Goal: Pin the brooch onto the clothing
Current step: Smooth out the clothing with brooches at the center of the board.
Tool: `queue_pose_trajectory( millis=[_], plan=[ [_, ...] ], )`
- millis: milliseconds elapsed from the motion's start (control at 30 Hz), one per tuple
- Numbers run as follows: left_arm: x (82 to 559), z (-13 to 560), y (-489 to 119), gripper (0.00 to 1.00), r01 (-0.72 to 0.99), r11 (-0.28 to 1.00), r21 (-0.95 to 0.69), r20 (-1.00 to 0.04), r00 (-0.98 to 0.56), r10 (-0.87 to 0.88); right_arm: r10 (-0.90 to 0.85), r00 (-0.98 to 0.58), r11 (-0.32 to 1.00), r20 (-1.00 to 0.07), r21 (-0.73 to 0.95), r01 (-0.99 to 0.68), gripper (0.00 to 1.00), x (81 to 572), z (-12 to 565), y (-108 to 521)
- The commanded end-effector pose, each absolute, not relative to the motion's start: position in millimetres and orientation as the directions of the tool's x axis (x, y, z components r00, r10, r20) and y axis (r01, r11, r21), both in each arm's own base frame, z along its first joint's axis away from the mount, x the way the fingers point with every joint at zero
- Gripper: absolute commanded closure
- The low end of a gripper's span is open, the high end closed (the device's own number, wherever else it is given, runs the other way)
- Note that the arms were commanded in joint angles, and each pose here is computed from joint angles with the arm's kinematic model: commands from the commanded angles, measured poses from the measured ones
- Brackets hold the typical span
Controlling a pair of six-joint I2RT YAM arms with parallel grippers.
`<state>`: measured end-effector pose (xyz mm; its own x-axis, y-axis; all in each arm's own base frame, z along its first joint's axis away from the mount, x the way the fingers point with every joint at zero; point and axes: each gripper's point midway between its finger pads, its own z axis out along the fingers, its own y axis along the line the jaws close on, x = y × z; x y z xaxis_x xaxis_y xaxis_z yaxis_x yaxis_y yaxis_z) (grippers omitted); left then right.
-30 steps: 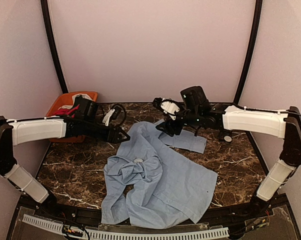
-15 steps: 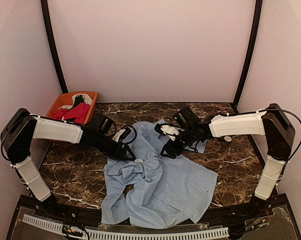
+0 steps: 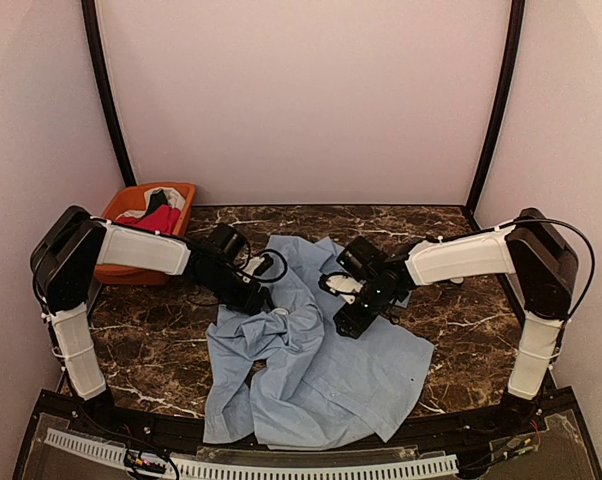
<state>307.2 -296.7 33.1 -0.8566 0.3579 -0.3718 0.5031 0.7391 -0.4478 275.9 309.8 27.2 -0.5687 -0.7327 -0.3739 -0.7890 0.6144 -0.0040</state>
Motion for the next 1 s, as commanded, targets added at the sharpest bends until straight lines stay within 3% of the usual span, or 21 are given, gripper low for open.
queue_pose_trajectory(
  millis=[0, 367, 633, 967],
  plan=[
    [330.6, 5.5, -259.2, 0.38, 0.478, 0.837, -0.265, -0.310, -0.864, 0.396, -0.742, -0.616, 0.656, -0.266, -0.095, -0.749, 0.28, 271.9, 8.1, 279.7],
    [409.4, 6.6, -209.7, 0.39, 0.411, 0.903, -0.126, -0.364, -0.866, 0.343, -0.753, -0.650, 0.657, -0.105, -0.190, -0.730, 0.27, 258.1, -20.3, 233.6],
    [469.2, 0.7, -182.5, 0.39, 0.390, 0.920, 0.043, -0.368, -0.850, 0.377, -0.714, -0.693, 0.697, -0.101, -0.197, -0.689, 0.27, 259.2, -17.9, 219.9],
    [534.9, 13.5, -162.3, 0.37, 0.289, 0.942, 0.169, -0.464, -0.821, 0.334, -0.663, -0.745, 0.739, -0.073, -0.218, -0.637, 0.26, 256.6, -16.2, 192.5]
  ],
)
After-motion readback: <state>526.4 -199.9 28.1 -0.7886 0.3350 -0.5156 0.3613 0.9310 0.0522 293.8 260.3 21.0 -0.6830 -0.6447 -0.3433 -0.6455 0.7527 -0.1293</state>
